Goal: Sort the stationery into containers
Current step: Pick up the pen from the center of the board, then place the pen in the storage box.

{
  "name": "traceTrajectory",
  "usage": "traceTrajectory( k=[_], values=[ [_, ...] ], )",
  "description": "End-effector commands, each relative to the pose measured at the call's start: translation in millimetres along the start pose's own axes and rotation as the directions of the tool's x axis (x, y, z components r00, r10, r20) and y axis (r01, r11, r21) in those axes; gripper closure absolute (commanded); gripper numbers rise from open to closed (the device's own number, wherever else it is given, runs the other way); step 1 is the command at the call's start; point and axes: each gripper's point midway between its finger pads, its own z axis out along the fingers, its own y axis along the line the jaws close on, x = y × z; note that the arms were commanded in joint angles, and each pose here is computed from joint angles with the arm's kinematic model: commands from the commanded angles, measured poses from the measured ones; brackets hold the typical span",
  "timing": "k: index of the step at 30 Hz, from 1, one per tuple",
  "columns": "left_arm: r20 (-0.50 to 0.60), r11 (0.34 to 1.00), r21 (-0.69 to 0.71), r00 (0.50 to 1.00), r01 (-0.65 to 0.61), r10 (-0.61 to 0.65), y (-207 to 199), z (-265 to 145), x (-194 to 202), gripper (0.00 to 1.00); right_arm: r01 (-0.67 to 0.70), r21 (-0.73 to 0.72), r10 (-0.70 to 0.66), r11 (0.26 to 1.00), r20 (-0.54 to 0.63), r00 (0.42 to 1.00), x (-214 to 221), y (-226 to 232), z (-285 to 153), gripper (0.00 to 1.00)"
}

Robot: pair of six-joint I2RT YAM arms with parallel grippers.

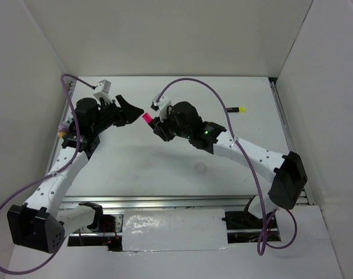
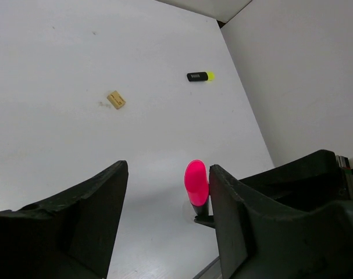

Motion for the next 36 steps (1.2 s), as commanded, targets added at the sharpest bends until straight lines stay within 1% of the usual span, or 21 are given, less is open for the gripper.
traceTrajectory(
  k=[1,3,6,11,14,19,21,22,23,24,25,26,27,29,30,31,32,33,34,35,36],
  values=[
    [0.031,0.997,0.082,0.999,0.011,-0.013,-21.1,4.9,-15.8,0.33,0.013,0.013,-0.014,1.000,0.084,0.996,-34.5,1.0,-4.5,1.00],
    [0.000,0.994,0.099,0.999,0.054,-0.054,-21.4,7.6,-8.5,0.36,0.013,0.015,-0.014,1.000,0.084,0.996,-34.3,0.7,-4.0,1.00],
    [-0.027,0.989,0.113,0.995,0.094,-0.091,-20.5,9.6,0.6,0.36,0.012,0.012,-0.014,1.000,0.090,0.996,-36.7,1.7,-3.8,1.00],
    [-0.069,0.973,0.192,0.991,0.126,-0.115,-30.3,9.3,11.7,0.38,0.014,0.000,-0.014,1.000,0.086,0.996,-35.7,4.8,-2.1,1.00],
    [-0.082,0.972,0.198,0.990,0.129,-0.114,-29.2,8.0,17.2,0.42,0.017,-0.005,-0.017,1.000,0.082,0.997,-34.8,6.4,0.1,1.00],
    [-0.086,0.973,0.200,0.991,0.117,-0.102,-28.6,7.1,19.9,0.56,0.017,-0.012,-0.016,1.000,0.084,0.996,-37.1,8.6,2.3,1.00],
    [-0.087,0.972,0.210,0.992,0.106,-0.090,-30.4,6.3,19.0,0.68,0.024,-0.025,-0.022,0.999,0.081,0.996,-37.6,11.8,3.0,1.00],
    [-0.083,0.972,0.215,0.993,0.097,-0.080,-31.9,5.4,16.7,0.79,0.023,-0.024,-0.021,0.999,0.081,0.996,-38.3,11.0,3.6,0.97],
    [-0.083,0.973,0.215,0.994,0.081,-0.065,-31.8,4.0,16.1,0.84,0.026,-0.030,-0.023,0.999,0.075,0.997,-36.6,13.0,4.0,0.87],
    [-0.082,0.975,0.209,0.995,0.074,-0.058,-30.0,3.4,14.7,0.90,0.027,-0.030,-0.025,0.999,0.077,0.997,-37.2,12.9,3.5,0.82],
    [-0.063,0.979,0.198,0.997,0.056,-0.044,-27.1,1.2,5.5,1.00,0.027,-0.027,-0.025,0.999,0.075,0.997,-36.5,12.5,1.8,0.76],
    [-0.072,0.985,0.169,0.997,0.039,-0.027,-19.3,-0.7,5.4,1.00,0.021,-0.018,-0.019,1.000,0.075,0.997,-35.9,8.7,0.7,0.53],
    [-0.051,0.987,0.156,0.999,0.022,-0.015,-17.6,-3.7,-6.6,1.00,0.016,-0.017,-0.015,1.000,0.081,0.997,-37.8,6.7,-2.7,0.43],
    [0.016,0.997,0.078,1.000,-0.022,0.021,11.2,-14.1,-35.2,1.00,-0.011,-0.001,0.011,1.000,0.069,0.998,-32.8,-7.7,-7.6,0.30],
    [0.089,0.995,-0.072,0.993,-0.067,0.073,54.9,-37.8,-74.7,1.00,-0.041,-0.006,0.041,0.999,0.059,0.997,-28.7,-16.7,-16.1,0.27],
    [0.090,0.995,-0.074,0.993,-0.067,0.073,55.3,-38.1,-75.0,1.00,-0.049,0.012,0.048,0.999,0.060,0.997,-28.2,-26.0,-16.9,0.27],
    [0.140,0.986,-0.147,0.985,-0.084,0.104,78.5,-59.4,-105.0,1.00,-0.057,0.006,0.056,0.998,0.067,0.996,-30.4,-29.8,-23.0,0.27],
    [0.154,0.968,-0.185,0.968,-0.167,0.197,89.8,-71.1,-120.4,1.00,-0.068,0.013,0.067,0.998,0.051,0.996,-24.1,-35.9,-25.2,0.27],
    [0.184,0.953,-0.221,0.951,-0.208,0.250,96.2,-83.2,-140.6,1.00,-0.082,0.038,0.080,0.996,0.049,0.996,-20.5,-50.0,-28.3,0.27],
    [0.204,0.930,-0.296,0.936,-0.219,0.286,123.1,-100.4,-158.2,1.00,-0.087,0.038,0.085,0.995,0.043,0.995,-16.0,-52.4,-31.6,0.27],
    [0.201,0.906,-0.333,0.919,-0.261,0.338,134.4,-108.2,-168.0,1.00,-0.089,0.047,0.087,0.995,0.042,0.995,-13.4,-57.2,-32.4,0.27]
  ],
)
